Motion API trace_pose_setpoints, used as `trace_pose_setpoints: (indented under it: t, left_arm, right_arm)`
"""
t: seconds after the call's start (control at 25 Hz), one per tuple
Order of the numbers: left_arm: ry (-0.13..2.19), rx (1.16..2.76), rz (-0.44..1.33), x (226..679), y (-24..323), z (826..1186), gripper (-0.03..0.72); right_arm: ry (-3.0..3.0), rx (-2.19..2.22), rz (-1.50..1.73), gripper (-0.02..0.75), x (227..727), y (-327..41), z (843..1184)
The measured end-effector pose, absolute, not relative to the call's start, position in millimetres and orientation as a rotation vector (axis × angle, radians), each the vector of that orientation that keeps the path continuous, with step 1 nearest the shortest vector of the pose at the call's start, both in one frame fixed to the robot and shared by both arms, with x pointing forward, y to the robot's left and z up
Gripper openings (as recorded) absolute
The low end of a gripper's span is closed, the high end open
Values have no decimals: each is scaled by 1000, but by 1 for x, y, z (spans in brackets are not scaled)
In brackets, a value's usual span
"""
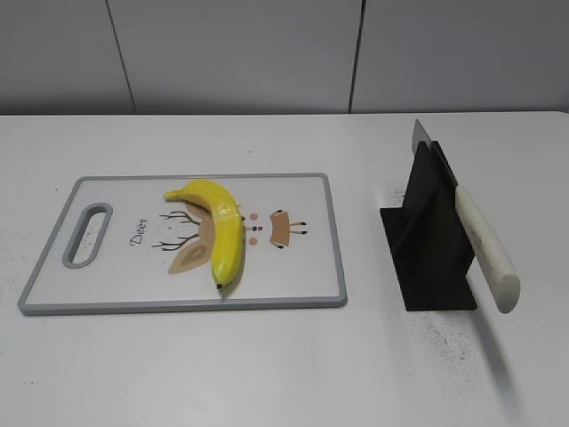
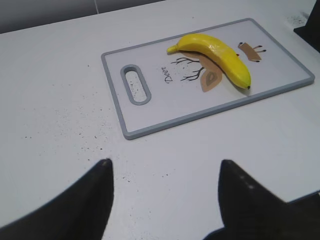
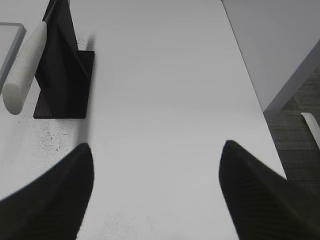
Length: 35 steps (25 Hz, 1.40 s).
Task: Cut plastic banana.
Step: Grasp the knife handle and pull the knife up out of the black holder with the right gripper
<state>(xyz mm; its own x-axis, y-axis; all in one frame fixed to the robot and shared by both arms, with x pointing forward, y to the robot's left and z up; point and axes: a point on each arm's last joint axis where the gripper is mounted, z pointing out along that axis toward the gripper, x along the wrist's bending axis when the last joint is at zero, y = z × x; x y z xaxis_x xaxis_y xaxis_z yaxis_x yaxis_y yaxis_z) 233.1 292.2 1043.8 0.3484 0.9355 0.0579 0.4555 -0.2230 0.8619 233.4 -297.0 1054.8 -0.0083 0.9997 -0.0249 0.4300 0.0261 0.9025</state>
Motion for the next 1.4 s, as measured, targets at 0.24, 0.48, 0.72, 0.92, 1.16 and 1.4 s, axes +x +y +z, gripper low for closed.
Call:
trace_pose_setpoints:
  t: [0.24,0.48,0.72,0.92,1.16,1.4]
  left_arm:
    - [1225,1827,772,233,292,1044,609]
    - [1225,1827,772,233,292,1044,596]
    - [1225,1827,771,233,292,1044,589]
    - [1225,1827,771,233,292,1044,586]
    - [1225,1827,771,233,292,1044,586]
    - [1225,1827,771,233,292,1044,583]
  right_arm:
    - [1543,1506,947,591,233,-297,1055]
    - [1543,1506,947,591,233,-297,1055]
    - [1543,1506,947,591,233,-297,1055]
    - [1543,1506,947,591,233,-297,1055]
    - [1542,1506,945,591,233,-297,1055]
    - [1573,1537,913,591,242,-298,1060]
